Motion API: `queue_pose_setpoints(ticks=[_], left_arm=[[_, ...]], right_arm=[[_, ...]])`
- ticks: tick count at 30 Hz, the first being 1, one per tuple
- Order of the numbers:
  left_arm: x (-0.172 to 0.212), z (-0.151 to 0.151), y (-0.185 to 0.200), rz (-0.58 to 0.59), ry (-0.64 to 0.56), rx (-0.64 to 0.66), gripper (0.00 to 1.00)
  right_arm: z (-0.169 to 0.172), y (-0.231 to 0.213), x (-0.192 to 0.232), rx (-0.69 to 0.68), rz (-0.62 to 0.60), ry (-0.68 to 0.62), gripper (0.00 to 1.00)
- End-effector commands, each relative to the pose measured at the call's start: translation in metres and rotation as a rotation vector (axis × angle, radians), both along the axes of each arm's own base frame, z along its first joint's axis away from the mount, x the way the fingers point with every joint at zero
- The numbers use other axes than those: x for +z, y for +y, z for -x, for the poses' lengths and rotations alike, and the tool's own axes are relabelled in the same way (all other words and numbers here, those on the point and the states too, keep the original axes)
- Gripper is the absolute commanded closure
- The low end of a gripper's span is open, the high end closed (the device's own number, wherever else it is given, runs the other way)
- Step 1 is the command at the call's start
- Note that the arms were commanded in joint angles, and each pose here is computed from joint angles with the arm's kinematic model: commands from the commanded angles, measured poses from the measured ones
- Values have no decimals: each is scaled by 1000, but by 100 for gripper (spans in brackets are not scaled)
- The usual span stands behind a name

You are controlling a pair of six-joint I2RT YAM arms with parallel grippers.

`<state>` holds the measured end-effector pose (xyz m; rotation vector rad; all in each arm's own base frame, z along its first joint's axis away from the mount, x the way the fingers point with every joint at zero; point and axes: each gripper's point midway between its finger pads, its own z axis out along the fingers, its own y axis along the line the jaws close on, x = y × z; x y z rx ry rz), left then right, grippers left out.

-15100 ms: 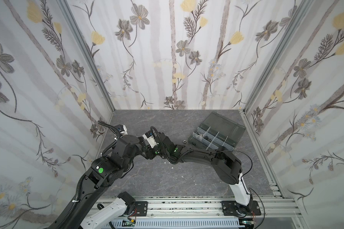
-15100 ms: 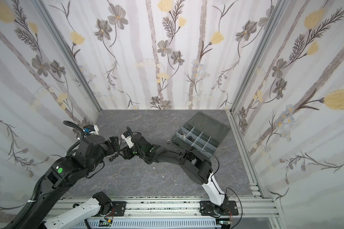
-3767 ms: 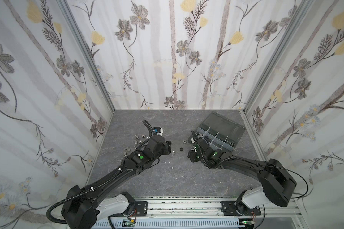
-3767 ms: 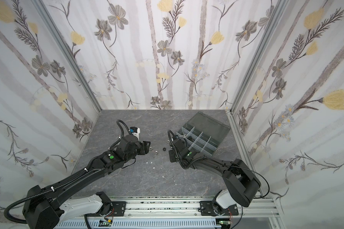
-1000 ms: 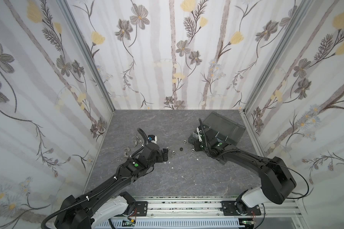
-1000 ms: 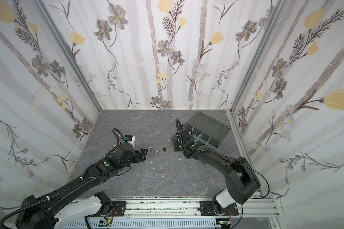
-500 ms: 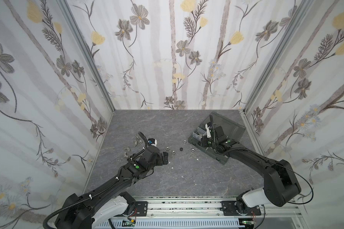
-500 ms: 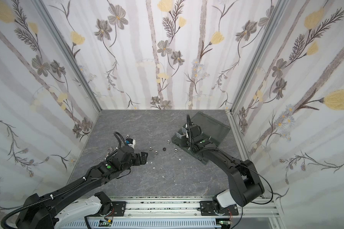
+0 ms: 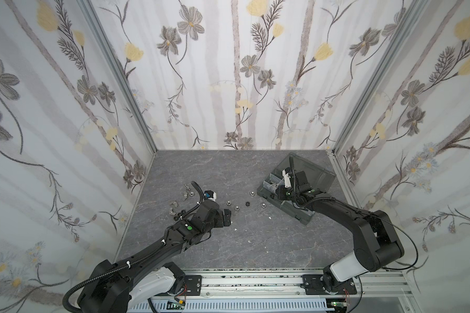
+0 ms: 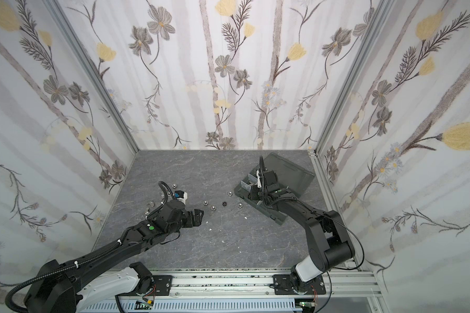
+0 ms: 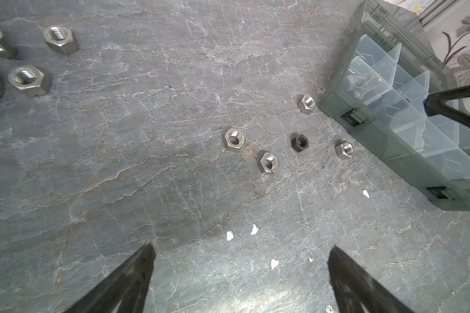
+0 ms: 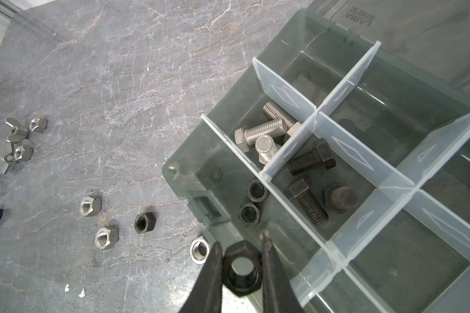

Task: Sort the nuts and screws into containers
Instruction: 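Open the right gripper to drop the nut into the compartment, then withdraw the right gripper while the left gripper reaches to a black hex nut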

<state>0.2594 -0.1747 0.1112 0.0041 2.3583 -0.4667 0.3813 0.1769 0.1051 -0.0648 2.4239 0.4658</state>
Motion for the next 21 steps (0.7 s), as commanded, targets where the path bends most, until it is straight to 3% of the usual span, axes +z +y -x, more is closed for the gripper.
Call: queue_pose_setpoints(ticks=[1,5,13,21], left_arm=[[2,-4,-3,18,-14,3,0],[3,-4,-5,19,-13,-3,0],[6,-3,-4,17,-10,-1,0],[22,-5,-5,1,-12,-10,5]], right_arm=[[-4,6,-3,21,-23,-8,84],[-5,8,-14,22,-21,17,78],[-8,9,-9,19,-27,-2,57],[-2,7,27,20,-68,-94,53]])
